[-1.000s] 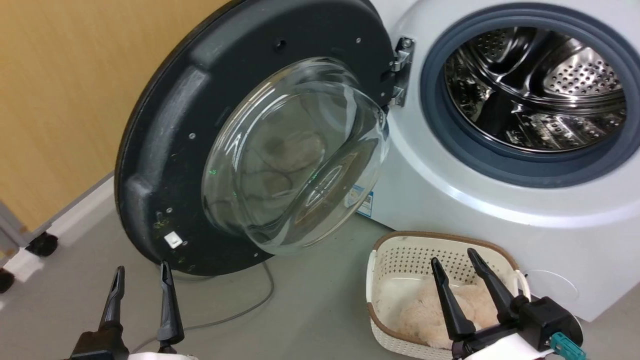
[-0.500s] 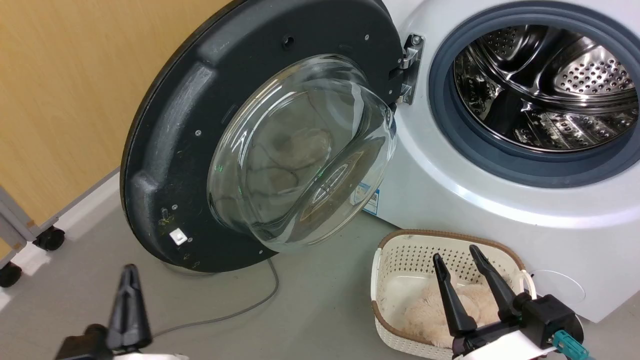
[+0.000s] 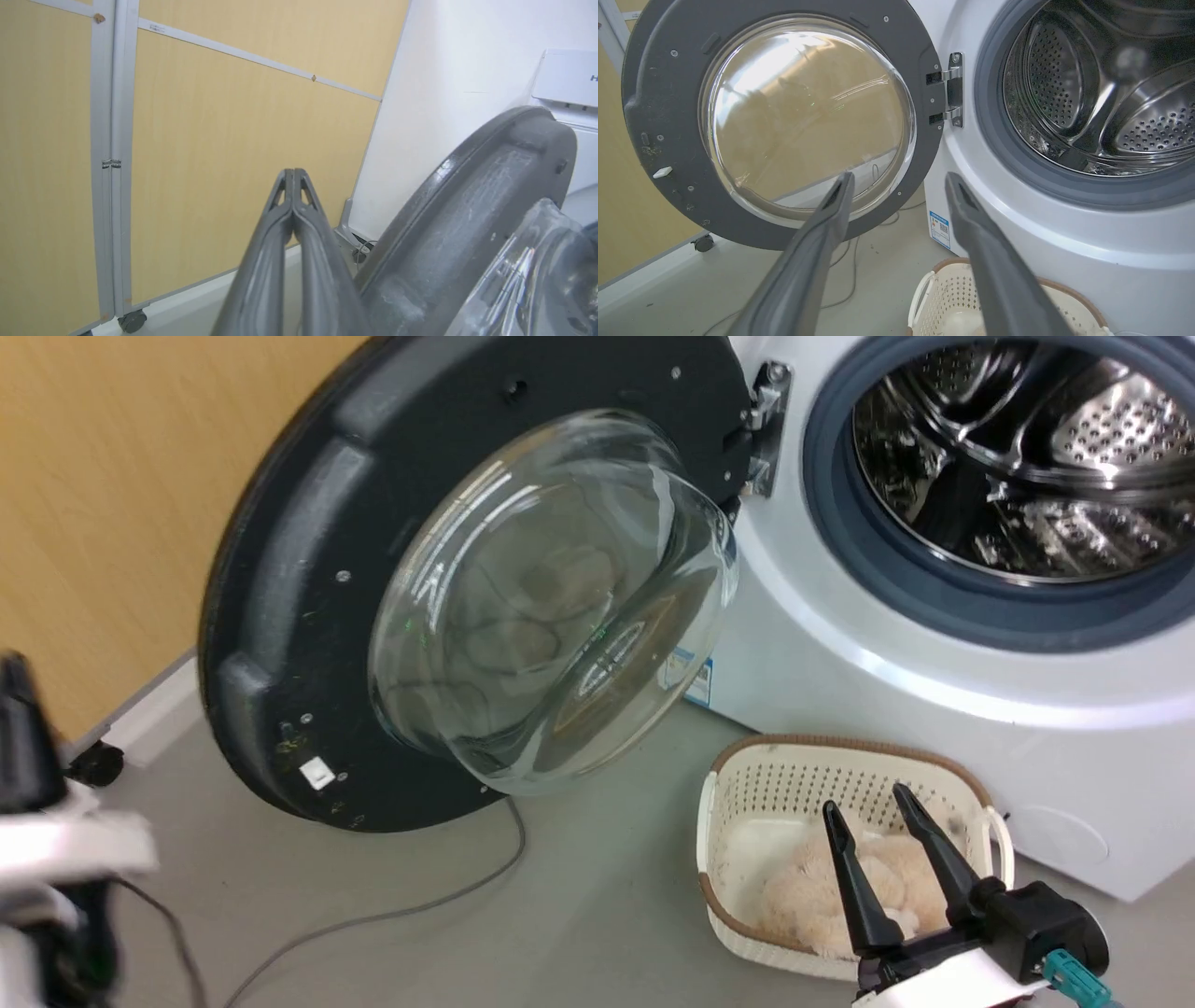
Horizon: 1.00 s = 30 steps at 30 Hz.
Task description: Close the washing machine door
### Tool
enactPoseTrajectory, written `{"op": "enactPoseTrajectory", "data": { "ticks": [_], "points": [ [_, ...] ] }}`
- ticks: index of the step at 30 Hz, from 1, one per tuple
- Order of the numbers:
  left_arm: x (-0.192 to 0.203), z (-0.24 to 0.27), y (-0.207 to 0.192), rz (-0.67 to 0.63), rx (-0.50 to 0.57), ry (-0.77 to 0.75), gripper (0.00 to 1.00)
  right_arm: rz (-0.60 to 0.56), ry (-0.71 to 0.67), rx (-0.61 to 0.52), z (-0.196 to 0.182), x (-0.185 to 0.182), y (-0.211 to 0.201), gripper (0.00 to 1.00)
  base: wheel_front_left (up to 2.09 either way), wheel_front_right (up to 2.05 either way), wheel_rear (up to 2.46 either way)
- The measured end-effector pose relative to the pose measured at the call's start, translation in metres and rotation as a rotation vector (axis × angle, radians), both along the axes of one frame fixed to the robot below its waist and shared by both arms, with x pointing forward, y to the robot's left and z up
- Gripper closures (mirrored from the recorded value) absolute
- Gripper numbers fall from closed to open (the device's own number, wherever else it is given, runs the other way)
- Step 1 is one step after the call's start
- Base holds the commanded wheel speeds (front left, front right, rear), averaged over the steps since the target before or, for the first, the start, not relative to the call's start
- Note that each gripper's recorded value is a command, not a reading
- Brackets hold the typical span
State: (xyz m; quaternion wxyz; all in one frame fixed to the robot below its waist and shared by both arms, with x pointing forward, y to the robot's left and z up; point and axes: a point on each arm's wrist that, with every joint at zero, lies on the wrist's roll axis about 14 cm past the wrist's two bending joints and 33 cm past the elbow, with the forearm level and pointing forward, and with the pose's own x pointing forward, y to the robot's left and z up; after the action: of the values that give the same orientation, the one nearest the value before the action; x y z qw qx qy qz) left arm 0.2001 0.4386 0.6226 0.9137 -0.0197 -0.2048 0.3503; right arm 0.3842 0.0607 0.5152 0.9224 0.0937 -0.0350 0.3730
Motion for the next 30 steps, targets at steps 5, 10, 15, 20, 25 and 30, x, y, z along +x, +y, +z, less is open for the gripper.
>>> {"op": "enactPoseTrajectory", "data": {
  "ticks": [5,10,15,20,25,30],
  "points": [
    [0.016,0.004,0.048,-0.002,-0.227,-0.066,1.0,-0.02,0.013,0.001,-0.007,0.008,-0.005,0.0,0.0,0.0,0.0],
    [0.031,-0.009,0.083,-0.019,-0.565,-0.229,1.0,-0.045,0.024,0.003,-0.012,0.015,-0.013,0.0,0.0,0.0,0.0],
    [0.055,-0.026,0.09,-0.088,-0.834,-0.279,1.0,-0.07,0.03,0.003,-0.014,0.02,-0.021,0.0,0.0,0.0,0.0],
    [0.074,-0.054,0.072,-0.202,-1.034,-0.208,1.0,-0.084,0.029,0.001,-0.014,0.021,-0.026,0.0,0.0,0.0,0.0],
    [0.092,-0.064,0.043,-0.366,-1.117,-0.128,1.0,-0.094,0.021,0.001,-0.011,0.021,-0.029,0.0,0.0,0.0,0.0],
    [0.101,-0.068,-0.003,-0.57,-1.186,-0.048,1.0,-0.113,0.004,0.006,-0.003,0.02,-0.035,0.0,0.0,0.0,0.0]
  ]
}}
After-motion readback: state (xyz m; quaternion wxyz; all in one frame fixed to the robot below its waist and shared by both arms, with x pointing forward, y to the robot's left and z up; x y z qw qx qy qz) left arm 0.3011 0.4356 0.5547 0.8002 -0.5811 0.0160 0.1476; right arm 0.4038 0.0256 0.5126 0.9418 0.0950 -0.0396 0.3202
